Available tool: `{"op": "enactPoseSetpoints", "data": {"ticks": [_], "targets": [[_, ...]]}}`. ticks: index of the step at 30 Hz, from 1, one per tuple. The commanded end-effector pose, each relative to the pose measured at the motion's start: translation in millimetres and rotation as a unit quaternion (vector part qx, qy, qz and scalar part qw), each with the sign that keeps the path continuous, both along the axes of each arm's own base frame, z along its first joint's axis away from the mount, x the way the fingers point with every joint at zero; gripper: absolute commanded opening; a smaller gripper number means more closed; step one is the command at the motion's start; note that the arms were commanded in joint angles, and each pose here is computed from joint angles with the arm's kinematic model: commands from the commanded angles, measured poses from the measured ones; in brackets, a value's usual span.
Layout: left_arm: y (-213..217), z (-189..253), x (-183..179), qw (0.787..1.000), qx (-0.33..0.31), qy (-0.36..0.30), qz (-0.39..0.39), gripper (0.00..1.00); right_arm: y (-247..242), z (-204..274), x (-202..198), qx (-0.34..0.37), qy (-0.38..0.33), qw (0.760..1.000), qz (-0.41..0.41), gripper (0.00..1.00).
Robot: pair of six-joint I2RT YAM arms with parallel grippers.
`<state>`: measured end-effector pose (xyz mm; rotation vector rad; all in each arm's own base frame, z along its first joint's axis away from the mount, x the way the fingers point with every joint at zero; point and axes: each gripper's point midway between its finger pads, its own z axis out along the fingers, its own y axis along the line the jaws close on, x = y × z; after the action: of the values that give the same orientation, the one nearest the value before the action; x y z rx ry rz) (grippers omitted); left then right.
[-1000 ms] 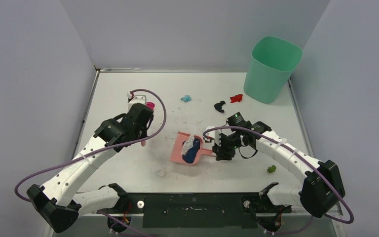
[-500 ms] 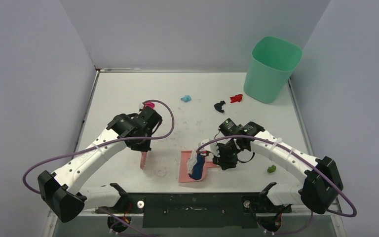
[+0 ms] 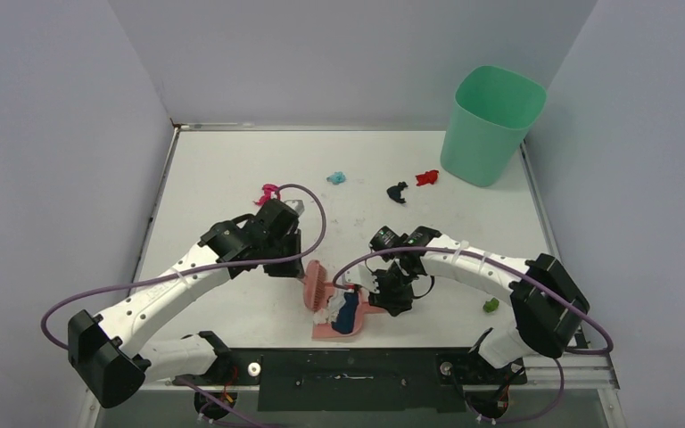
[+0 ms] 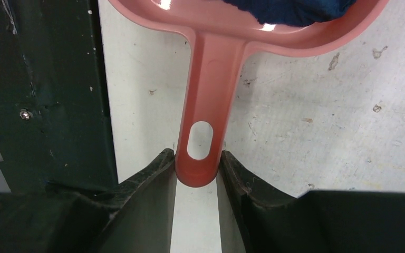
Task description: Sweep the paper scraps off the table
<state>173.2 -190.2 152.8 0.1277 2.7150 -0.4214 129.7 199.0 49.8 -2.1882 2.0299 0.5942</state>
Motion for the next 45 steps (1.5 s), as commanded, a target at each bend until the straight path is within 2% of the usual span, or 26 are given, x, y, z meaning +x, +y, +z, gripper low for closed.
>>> {"op": "enactPoseSetpoints", "data": {"ticks": [1,5,8,11,16,18,20,27,40,43,45], "targets": [[-49,52,20,0.988,-0.144,-0.064,-0.006,0.00,12,9,15,0.046,-0.016,0.999,-0.021,0.14],[-36,81,29,0.987,-0.121,-0.105,-0.006,0.00,7,26,31,0.094,-0.018,0.994,-0.057,0.14],[-18,88,34,0.990,-0.066,-0.123,-0.007,0.00,4,39,35,0.119,-0.037,0.990,-0.066,0.14],[5,101,44,0.985,-0.022,-0.171,0.009,0.00,3,49,33,0.143,-0.055,0.986,-0.072,0.14],[32,132,54,0.954,-0.033,-0.297,0.029,0.00,-3,45,32,0.162,-0.075,0.980,-0.086,0.14],[38,131,60,0.937,-0.034,-0.347,0.030,0.00,-5,47,38,0.168,-0.082,0.977,-0.099,0.14],[47,121,65,0.928,-0.020,-0.369,0.043,0.00,-6,57,44,0.185,-0.078,0.973,-0.114,0.14],[62,86,73,0.921,0.014,-0.384,0.057,0.00,-11,104,79,0.250,-0.073,0.952,-0.160,0.14],[86,68,82,0.924,0.007,-0.367,0.105,0.00,-37,208,153,0.355,-0.114,0.902,-0.218,0.12],[86,66,83,0.926,0.011,-0.363,0.104,0.00,-43,216,160,0.378,-0.110,0.891,-0.228,0.11],[87,65,83,0.926,0.013,-0.363,0.106,0.00,-45,207,161,0.372,-0.104,0.893,-0.232,0.12]]}}
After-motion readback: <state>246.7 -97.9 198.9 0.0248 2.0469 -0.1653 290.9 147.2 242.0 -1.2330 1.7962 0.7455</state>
